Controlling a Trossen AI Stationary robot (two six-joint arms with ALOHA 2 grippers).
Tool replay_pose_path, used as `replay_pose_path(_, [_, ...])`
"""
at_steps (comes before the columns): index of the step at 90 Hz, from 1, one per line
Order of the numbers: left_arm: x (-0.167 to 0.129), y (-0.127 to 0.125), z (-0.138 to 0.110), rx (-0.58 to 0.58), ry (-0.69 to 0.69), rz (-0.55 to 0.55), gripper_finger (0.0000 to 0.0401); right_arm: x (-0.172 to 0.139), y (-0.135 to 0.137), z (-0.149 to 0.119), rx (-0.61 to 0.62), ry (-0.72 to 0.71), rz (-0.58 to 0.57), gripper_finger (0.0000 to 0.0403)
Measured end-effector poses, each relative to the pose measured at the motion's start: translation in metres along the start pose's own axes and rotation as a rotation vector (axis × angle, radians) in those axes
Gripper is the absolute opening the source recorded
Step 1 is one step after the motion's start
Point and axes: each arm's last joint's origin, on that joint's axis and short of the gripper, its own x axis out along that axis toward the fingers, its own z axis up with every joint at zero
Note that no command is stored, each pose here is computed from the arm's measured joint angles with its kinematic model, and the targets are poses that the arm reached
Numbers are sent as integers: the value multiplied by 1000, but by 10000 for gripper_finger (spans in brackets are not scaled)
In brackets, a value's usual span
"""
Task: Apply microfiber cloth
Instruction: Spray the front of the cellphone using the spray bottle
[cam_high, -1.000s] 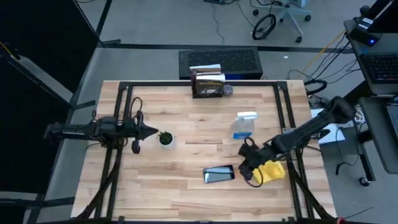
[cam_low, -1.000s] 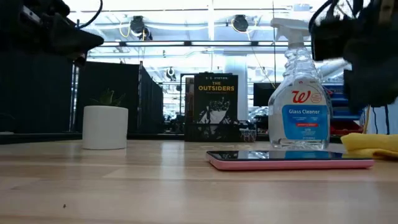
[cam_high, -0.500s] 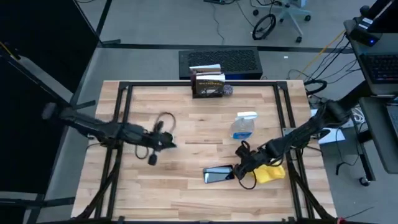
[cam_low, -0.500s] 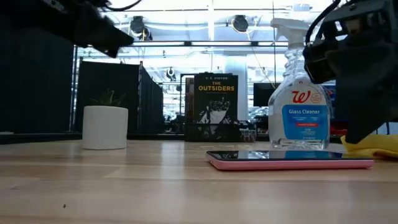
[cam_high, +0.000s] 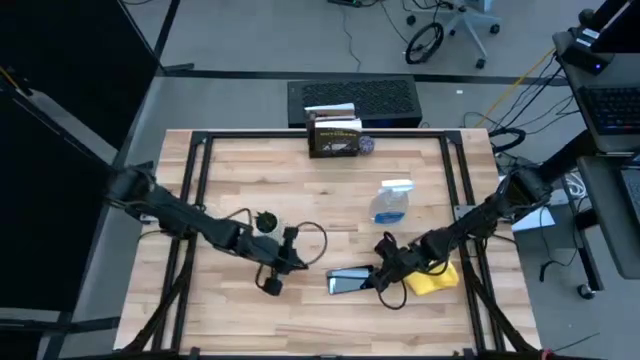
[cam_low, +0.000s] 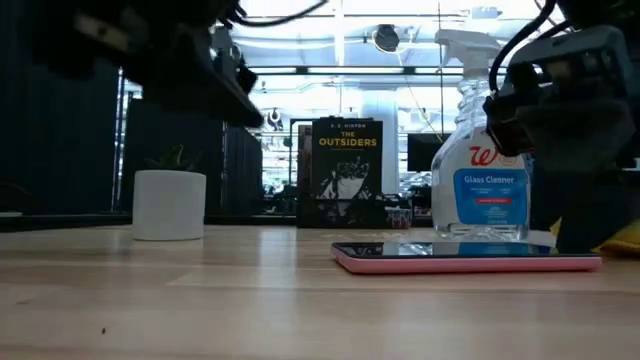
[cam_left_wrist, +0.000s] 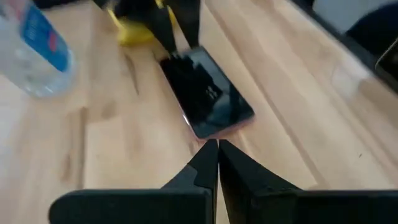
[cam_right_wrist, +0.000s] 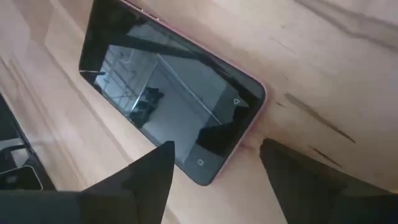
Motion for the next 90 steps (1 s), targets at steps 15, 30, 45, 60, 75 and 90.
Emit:
replay_pose_path(15, [21, -2, -5, -1, 41, -3, 0, 0, 0, 0, 11, -3, 0, 231])
replay_pose_path(30, [42, -5, -11, -146, 74, -10, 0, 0, 0, 0, 33, -6, 0, 231])
replay_pose_path(45, [58, -8, -13, -174, 103, -17, 0, 0, 0, 0, 59, -28, -3, 231])
replay_pose_path(60, [72, -17, -12, -160, 112, -44, 0, 0, 0, 1, 88, -34, -3, 231])
replay_pose_path(75, [81, -20, -17, -154, 139, -48, 0, 1, -1, 1, 112, -52, -12, 231])
replay_pose_path(90, [82, -20, -17, -154, 136, -47, 0, 7, -3, 0, 138, -51, -35, 231])
